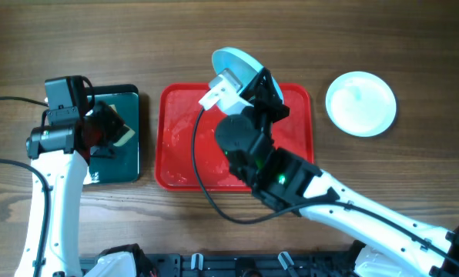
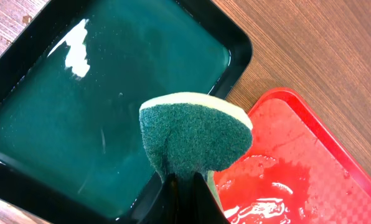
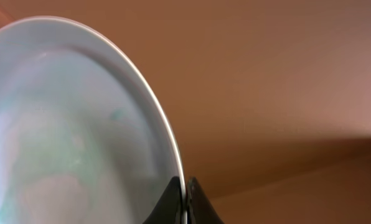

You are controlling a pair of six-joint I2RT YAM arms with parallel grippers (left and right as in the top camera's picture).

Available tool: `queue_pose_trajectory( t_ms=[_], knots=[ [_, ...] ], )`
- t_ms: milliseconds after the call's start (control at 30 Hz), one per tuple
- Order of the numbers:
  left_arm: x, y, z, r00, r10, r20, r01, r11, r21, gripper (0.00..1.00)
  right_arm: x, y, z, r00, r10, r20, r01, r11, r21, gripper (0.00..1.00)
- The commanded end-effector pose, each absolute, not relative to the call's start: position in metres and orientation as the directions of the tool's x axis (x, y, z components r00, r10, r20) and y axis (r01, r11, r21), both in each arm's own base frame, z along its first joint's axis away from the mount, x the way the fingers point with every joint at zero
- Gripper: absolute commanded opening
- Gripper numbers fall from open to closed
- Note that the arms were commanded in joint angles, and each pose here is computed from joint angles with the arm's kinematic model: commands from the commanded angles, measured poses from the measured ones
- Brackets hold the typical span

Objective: Clean dirty plates on tray and stack at the side
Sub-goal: 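Lift the last plate with the right gripper and stack it on the pile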

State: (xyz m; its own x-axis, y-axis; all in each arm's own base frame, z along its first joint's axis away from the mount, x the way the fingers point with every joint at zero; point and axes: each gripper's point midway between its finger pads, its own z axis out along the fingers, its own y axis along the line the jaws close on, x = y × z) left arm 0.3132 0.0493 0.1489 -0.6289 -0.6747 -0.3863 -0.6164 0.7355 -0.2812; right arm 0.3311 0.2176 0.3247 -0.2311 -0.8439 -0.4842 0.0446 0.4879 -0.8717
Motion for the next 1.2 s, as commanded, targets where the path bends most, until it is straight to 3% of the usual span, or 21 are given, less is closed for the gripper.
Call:
queue_pose_trajectory(
  t_ms=[0,100,167,233,267,367,500,600,733,767,800,900,1033,1167],
  knots=[
    [0.314,0.049,0.147,-0.629,-0.68,-0.377,-0.617,0.731,-0.291,0.04,0.314,0.207,0.348,-0.312,-0.885,-0.345,0.093,0.333,-0.938,0.04],
    [0.314,0.049,0.147,-0.629,-0.68,-0.377,-0.617,0.731,-0.29,0.04,0.318,0.202,0.324,-0.297,-0.779,-0.553,0.136,0.538,-0.832,0.04],
    [0.314,0.049,0.147,-0.629,-0.68,-0.377,-0.617,0.731,-0.29,0.04,0.328,0.198,0.261,-0.329,-0.717,-0.614,-0.014,0.654,-0.756,0.04],
    [0.314,0.049,0.147,-0.629,-0.68,-0.376,-0.618,0.731,-0.29,0.04,0.326,0.169,0.181,-0.586,-0.366,-0.723,-0.066,0.911,-0.408,0.04],
    [0.314,0.048,0.147,-0.63,-0.681,-0.375,-0.616,0.731,-0.292,0.04,0.328,0.147,0.159,-0.693,-0.098,-0.714,0.061,0.979,-0.194,0.04],
    [0.314,0.048,0.147,-0.63,-0.68,-0.375,-0.616,0.731,-0.292,0.04,0.347,0.099,0.146,-0.713,0.375,-0.593,0.34,0.924,0.176,0.04],
    [0.312,0.048,0.144,-0.633,-0.681,-0.369,-0.619,0.731,-0.288,0.04,0.353,-0.004,0.134,-0.528,0.706,-0.473,0.669,0.688,0.281,0.04],
    [0.313,0.048,0.145,-0.631,-0.681,-0.371,-0.618,0.731,-0.29,0.04,0.34,-0.066,0.121,-0.396,0.787,-0.473,0.793,0.553,0.256,0.04],
    [0.315,0.048,0.145,-0.628,-0.68,-0.377,-0.615,0.731,-0.294,0.04,0.329,-0.088,0.1,-0.353,0.811,-0.466,0.834,0.499,0.236,0.04],
    [0.315,0.048,0.145,-0.628,-0.68,-0.378,-0.615,0.731,-0.294,0.04,0.33,-0.089,0.094,-0.357,0.811,-0.463,0.835,0.499,0.23,0.08],
    [0.315,0.048,0.145,-0.628,-0.68,-0.378,-0.615,0.731,-0.294,0.04,0.331,-0.089,0.086,-0.364,0.812,-0.455,0.839,0.499,0.219,0.2],
    [0.315,0.048,0.145,-0.628,-0.68,-0.378,-0.616,0.731,-0.294,0.04,0.333,-0.087,0.072,-0.382,0.817,-0.432,0.841,0.501,0.203,0.39],
    [0.316,0.048,0.146,-0.626,-0.68,-0.382,-0.613,0.732,-0.297,0.04,0.352,-0.063,0.082,-0.541,0.724,-0.427,0.69,0.673,0.266,0.63],
    [0.322,0.05,0.136,-0.633,-0.681,-0.369,-0.619,0.731,-0.287,0.04,0.357,-0.024,0.117,-0.625,0.628,-0.464,0.516,0.778,0.357,0.7]
  ],
)
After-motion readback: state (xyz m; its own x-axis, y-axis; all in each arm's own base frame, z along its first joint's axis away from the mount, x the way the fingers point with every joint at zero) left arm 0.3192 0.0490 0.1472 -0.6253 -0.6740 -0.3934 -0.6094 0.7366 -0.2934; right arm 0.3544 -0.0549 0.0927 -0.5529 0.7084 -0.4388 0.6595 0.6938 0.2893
